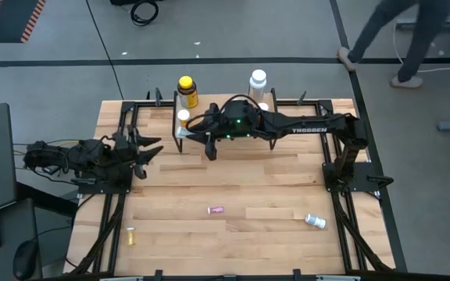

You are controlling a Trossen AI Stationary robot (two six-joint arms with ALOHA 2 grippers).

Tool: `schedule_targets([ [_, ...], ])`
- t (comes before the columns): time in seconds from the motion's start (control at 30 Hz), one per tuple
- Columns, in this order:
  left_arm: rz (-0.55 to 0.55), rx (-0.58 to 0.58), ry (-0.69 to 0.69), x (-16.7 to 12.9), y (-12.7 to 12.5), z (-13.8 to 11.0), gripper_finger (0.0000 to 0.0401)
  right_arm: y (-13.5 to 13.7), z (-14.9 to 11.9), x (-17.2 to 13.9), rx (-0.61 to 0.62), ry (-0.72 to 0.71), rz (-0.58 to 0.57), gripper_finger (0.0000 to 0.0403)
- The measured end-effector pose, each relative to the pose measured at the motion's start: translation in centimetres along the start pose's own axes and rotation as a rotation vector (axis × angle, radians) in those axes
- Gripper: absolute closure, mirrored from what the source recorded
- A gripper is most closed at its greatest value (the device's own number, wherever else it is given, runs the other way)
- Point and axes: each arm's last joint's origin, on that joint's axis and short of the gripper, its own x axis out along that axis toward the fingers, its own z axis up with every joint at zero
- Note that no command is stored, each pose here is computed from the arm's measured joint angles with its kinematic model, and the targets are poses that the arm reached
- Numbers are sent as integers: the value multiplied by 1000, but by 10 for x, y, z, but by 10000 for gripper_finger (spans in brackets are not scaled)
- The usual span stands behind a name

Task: Pick and place medicine bottles onto shelf by color
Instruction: Put the blue pill bottle on the shelf

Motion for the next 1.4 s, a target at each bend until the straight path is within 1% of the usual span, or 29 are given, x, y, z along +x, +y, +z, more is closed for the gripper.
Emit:
schedule_targets([
  [0.13,-5,2,1,5,-3,-1,259,12,3,1,-43,-42,31,282],
  [0.3,-9,-47,-91,15,-8,8,259,23,5,1,-95,-76,57,282],
  [0.4,-59,-79,-122,20,-12,10,259,28,5,1,-97,-83,67,282],
  [0.47,-103,-79,-133,25,-16,10,259,30,5,1,-98,-82,72,282],
  [0.53,-117,-81,-139,29,-19,9,259,32,5,1,-98,-81,76,282],
  [0.83,-117,-88,-153,39,-24,6,259,35,2,2,-98,-61,79,282],
  [1.0,-115,-91,-160,40,-24,7,259,35,0,2,-94,-37,79,282],
  [1.4,-115,-90,-160,39,-24,7,259,36,0,2,-90,-37,81,282],
])
